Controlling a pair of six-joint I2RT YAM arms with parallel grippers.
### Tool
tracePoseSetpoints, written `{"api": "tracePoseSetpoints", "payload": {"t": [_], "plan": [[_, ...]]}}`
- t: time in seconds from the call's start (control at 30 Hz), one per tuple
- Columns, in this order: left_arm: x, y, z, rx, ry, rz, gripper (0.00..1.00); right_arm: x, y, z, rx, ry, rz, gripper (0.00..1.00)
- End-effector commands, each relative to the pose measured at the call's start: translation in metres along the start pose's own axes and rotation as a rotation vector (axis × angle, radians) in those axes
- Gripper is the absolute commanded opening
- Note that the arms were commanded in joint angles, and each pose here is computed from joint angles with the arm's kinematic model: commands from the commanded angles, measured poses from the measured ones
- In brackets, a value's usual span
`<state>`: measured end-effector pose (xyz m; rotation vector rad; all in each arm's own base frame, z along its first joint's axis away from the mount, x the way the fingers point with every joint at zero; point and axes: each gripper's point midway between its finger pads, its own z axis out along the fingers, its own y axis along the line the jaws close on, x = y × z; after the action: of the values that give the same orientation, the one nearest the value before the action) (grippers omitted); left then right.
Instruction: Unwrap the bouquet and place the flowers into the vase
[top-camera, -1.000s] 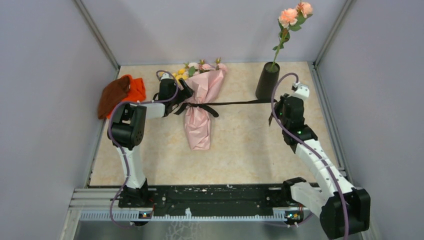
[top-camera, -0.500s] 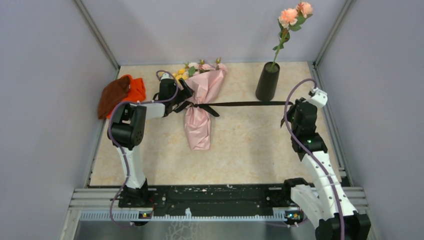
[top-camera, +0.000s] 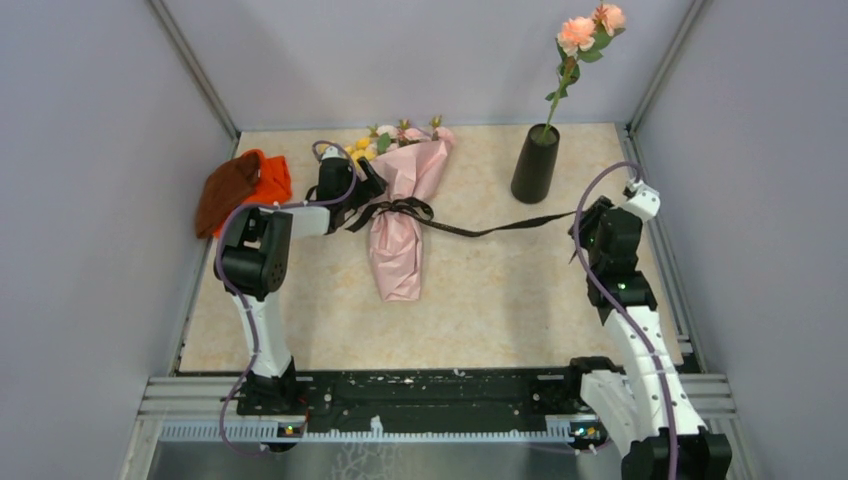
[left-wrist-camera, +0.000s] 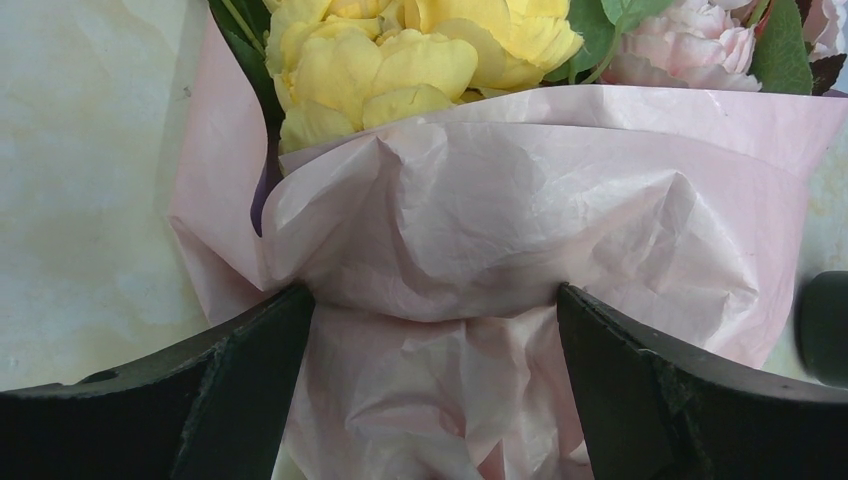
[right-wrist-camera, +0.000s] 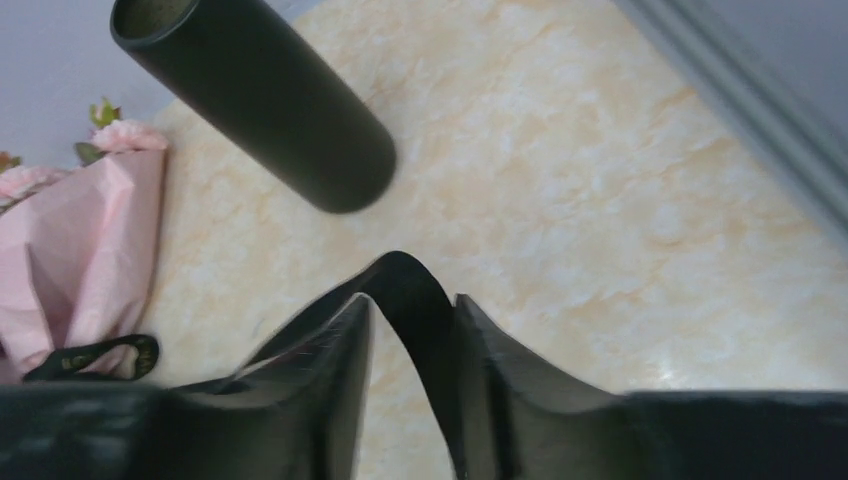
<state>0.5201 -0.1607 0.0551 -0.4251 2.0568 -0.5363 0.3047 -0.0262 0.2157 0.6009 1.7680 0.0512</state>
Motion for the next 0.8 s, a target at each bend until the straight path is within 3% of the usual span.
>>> {"api": "tracePoseSetpoints", "payload": {"t": [0.0,0.07,0.27,0.4,0.53,0.6,0.77], "plan": [[0.002,0.011,-0.017,-0.068,0.022,0.033,0.99,0.017,0.030,0.010,-0.164,0.072,-0.012,0.48],[-0.009,0.012,-0.027,-0.097,-0.010,0.046,0.99,0.023,0.036,0.013,-0.197,0.088,-0.010,0.57],[-0.038,-0.002,-0.065,-0.106,-0.108,0.142,0.99,0.033,0.049,0.018,-0.248,0.104,-0.031,0.57],[-0.026,-0.021,-0.080,-0.018,-0.098,0.275,0.97,0.040,0.063,0.022,-0.295,0.119,-0.035,0.57],[0.002,-0.037,-0.085,0.082,-0.057,0.431,0.81,0.048,0.071,0.024,-0.316,0.139,-0.042,0.56],[0.015,-0.038,-0.084,0.058,-0.040,0.510,0.75,0.052,0.073,0.025,-0.324,0.153,-0.045,0.56],[0.027,-0.040,-0.083,-0.093,-0.096,0.748,0.74,0.059,0.073,0.028,-0.327,0.178,-0.054,0.56]]}}
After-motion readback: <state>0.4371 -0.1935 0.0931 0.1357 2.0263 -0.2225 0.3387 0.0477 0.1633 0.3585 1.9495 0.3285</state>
